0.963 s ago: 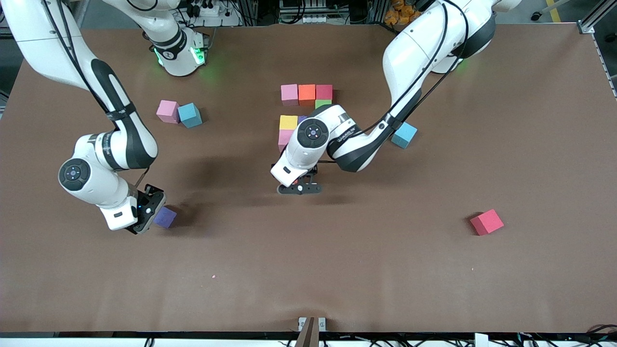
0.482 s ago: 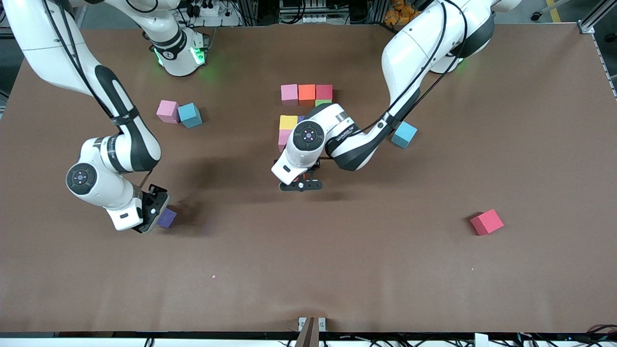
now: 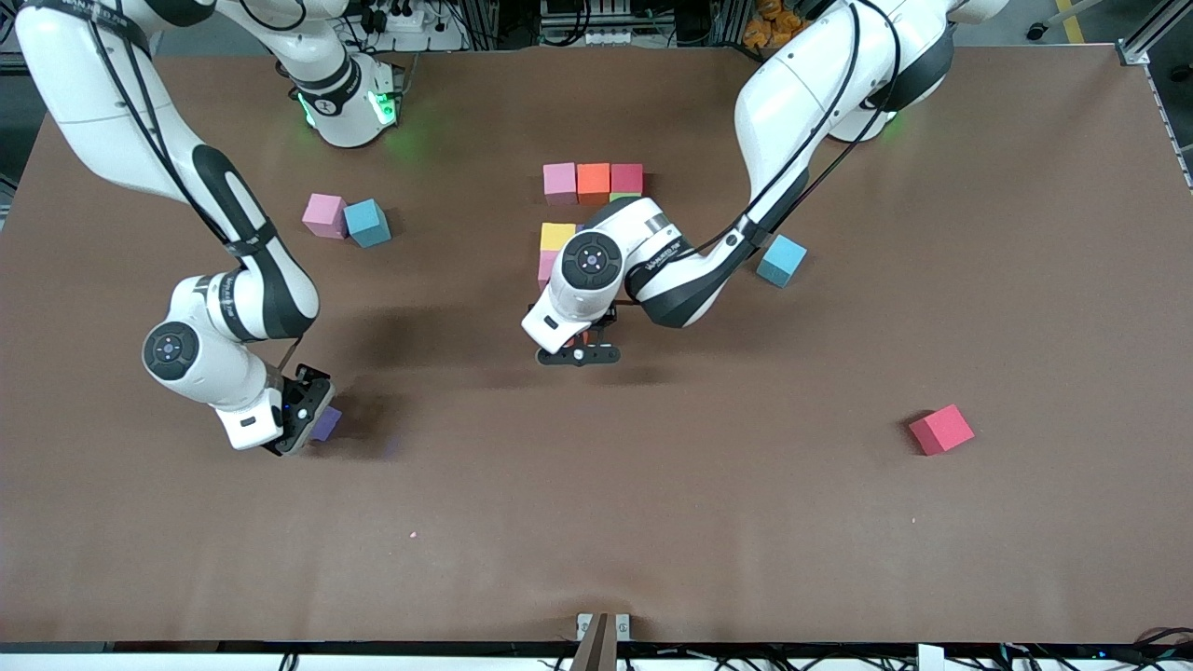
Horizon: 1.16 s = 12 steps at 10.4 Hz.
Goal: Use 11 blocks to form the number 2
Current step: 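Grasp purple with the right gripper while the left gripper carries orange, then lower orange below pink with the left gripper while the right gripper lifts purple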
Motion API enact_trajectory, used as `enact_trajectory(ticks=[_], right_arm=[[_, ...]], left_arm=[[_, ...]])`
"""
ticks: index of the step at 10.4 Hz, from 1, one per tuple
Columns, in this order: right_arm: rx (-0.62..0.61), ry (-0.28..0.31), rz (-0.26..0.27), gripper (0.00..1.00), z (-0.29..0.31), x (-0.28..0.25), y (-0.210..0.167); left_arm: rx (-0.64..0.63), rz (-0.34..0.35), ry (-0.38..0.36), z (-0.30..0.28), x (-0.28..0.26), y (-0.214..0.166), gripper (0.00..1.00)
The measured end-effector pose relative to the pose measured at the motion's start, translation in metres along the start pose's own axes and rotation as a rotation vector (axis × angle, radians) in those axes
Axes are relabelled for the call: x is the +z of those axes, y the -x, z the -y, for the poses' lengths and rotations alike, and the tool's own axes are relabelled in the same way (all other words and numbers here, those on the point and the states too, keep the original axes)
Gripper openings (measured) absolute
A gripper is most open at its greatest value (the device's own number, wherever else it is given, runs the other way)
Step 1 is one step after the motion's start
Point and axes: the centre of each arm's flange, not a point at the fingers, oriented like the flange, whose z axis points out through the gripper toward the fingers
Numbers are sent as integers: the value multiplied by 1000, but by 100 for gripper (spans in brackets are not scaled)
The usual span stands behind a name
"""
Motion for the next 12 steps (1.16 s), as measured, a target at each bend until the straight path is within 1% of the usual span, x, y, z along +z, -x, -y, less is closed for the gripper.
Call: enact_trajectory(ticks=[1,4,6,9,11,12], right_arm=[[-1,0,-1,98,0,1,1],[-6,15,-9,57,-4,-7,-2],[-11,38,-16,57,-9,-31,-8],[-19,40,-2,57,-9,-72,-12],[-20,44,0,57,-9,-81,-13],[-21,33,8,57,-8,-84,-13]], left_arm=[[9,7,-1,-1,4,2,56],[29,21,-9,-4,15,8,56],[33,22,-9,-4,16,9,56],[39,24,-11,-7,18,12,56],[43,28,-14,-8,22,15,56],[44,31,-16,-9,25,16,56]])
